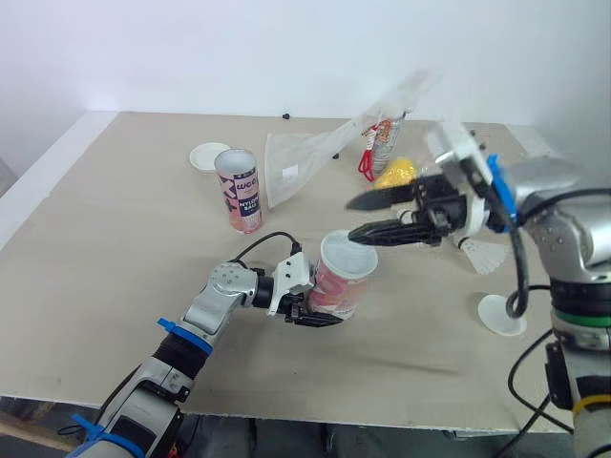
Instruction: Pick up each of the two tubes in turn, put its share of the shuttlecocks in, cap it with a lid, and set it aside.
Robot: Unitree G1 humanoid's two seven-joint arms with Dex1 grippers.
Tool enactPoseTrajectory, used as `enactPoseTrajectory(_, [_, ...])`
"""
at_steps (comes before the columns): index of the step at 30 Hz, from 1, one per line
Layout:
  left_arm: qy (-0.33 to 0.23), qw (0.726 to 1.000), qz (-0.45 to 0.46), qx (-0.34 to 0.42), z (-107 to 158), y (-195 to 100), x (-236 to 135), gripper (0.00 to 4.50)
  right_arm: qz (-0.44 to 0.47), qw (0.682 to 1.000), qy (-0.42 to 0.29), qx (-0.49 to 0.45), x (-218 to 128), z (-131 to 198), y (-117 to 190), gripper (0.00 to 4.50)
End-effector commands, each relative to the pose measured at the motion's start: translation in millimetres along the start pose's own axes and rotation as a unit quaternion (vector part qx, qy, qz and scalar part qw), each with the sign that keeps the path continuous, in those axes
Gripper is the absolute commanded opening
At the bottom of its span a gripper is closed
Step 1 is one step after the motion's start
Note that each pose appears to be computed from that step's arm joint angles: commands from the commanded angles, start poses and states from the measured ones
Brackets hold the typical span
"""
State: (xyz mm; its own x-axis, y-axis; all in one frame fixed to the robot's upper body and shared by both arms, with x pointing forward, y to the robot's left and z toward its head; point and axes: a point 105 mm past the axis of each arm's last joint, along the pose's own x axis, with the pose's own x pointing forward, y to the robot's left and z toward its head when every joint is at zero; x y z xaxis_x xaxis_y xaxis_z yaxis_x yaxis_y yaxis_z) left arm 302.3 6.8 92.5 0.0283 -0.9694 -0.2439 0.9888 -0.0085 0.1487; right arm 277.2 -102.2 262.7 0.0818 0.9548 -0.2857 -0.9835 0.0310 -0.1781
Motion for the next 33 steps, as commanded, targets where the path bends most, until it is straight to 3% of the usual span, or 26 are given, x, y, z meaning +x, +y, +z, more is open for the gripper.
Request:
enactPoseTrajectory(1, [0.035, 0.999, 0.000, -0.025, -20, -4, 0, 3.10, 0.002, 1.000, -0.001, -0.032, -1, 15, 10, 0.58])
enactPoseTrajectory(2, [0.035, 0.999, 0.000, -0.025, -20, -5, 0, 3.10, 0.003, 1.000, 0.000, -0.031, 0, 15, 10, 0.07])
enactPoseTrajectory(18, [0.038, 0.999, 0.004, -0.027, -23, -6, -1, 3.10, 0.006, 0.996, 0.086, -0.016, 19, -24, 11, 0.07])
enactPoseTrajectory(33, [0.038, 0.999, 0.009, -0.031, -24, -5, -2, 3.10, -0.007, 0.992, 0.128, -0.005, 27, -34, 2, 0.07])
